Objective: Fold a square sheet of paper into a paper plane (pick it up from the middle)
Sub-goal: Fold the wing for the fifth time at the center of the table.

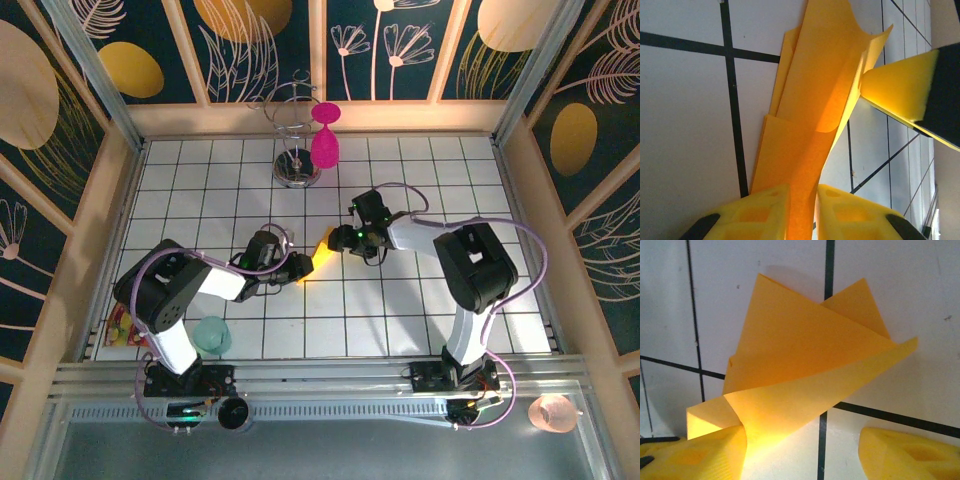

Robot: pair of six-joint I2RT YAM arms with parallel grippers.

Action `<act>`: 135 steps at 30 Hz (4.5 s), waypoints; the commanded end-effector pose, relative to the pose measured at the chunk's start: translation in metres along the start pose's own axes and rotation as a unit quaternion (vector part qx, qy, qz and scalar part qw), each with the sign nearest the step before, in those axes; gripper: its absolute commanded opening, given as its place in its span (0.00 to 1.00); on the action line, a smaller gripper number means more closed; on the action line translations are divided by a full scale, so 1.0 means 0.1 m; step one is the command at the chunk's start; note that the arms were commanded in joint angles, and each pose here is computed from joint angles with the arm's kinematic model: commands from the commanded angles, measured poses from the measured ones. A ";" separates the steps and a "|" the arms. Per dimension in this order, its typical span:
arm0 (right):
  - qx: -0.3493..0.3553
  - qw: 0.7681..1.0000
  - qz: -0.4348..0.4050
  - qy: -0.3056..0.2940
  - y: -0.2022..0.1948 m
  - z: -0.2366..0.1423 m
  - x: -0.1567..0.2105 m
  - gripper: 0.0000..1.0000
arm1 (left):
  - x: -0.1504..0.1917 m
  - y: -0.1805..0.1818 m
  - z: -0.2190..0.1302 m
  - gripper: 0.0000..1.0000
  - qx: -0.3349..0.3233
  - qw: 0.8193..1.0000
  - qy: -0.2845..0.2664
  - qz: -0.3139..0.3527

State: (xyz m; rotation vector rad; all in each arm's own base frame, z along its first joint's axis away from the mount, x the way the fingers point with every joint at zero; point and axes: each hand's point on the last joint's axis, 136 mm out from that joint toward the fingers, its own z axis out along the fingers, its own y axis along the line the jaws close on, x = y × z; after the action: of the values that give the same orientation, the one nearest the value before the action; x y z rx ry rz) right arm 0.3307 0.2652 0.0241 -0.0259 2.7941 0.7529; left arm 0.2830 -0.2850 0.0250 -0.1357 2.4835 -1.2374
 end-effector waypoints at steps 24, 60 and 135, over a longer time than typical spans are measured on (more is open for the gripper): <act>0.079 0.996 0.021 0.026 -0.31 0.48 0.12 0.62 | 0.08 -0.04 -0.21 0.48 -0.078 0.992 0.003 0.098; 0.080 0.996 0.030 0.037 -0.30 0.55 0.10 0.61 | 0.17 0.25 -0.09 0.22 -0.136 0.983 0.028 0.121; -0.061 0.998 0.009 -0.026 0.53 0.16 0.10 0.27 | 0.22 0.51 -0.07 0.15 -0.188 0.977 0.041 0.098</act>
State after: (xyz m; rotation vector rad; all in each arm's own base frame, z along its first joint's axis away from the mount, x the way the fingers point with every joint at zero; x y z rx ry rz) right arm 0.3159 0.3222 0.0393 -0.0098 2.6848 0.9520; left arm 0.2761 -0.2696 0.0133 0.0976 2.5927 -0.8087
